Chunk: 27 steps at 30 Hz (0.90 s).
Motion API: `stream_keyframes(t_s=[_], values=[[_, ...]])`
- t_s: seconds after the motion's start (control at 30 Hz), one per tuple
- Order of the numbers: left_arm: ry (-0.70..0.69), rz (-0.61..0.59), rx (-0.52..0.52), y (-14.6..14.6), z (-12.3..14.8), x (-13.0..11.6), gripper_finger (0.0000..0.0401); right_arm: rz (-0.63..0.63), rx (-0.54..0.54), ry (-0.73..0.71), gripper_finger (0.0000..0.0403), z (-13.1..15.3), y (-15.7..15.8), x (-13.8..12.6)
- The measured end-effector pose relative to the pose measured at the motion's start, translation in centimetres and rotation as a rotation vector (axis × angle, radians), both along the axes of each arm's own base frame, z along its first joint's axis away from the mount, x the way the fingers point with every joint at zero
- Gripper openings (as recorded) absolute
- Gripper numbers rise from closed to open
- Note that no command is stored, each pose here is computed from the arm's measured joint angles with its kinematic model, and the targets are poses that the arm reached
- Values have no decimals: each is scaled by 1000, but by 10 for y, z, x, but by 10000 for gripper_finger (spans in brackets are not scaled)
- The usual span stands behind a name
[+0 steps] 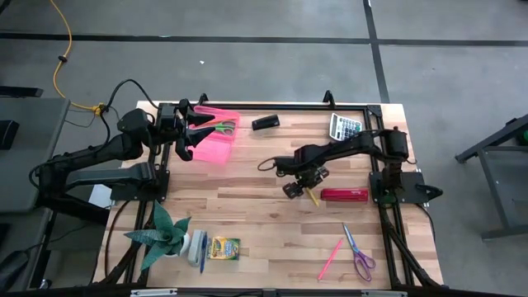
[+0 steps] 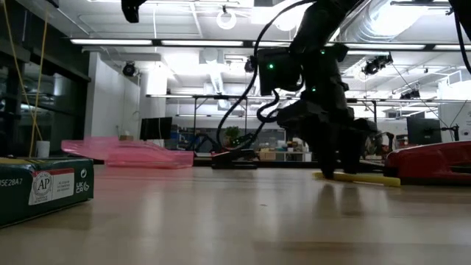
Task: Pack school essentials
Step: Put the yellow pen into the pink supply box
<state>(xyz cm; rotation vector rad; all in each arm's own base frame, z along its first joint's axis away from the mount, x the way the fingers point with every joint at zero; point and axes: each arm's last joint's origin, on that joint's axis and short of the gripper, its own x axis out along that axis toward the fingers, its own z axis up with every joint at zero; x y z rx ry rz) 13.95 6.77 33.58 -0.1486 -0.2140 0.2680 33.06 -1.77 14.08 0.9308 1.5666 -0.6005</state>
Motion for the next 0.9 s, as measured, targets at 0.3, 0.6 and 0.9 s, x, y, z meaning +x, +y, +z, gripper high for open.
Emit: stream_keyframes(t_s=[0.3,0.6,0.9], values=[[-3,-2,-7,0,0,0,184,96,8,67,236,2,10,-10],[-3,-2,-8,0,0,0,184,148,-18,51,236,-10,14,-21],[-3,0,-8,0,0,0,184,207,-54,48,152,-14,13,-26]])
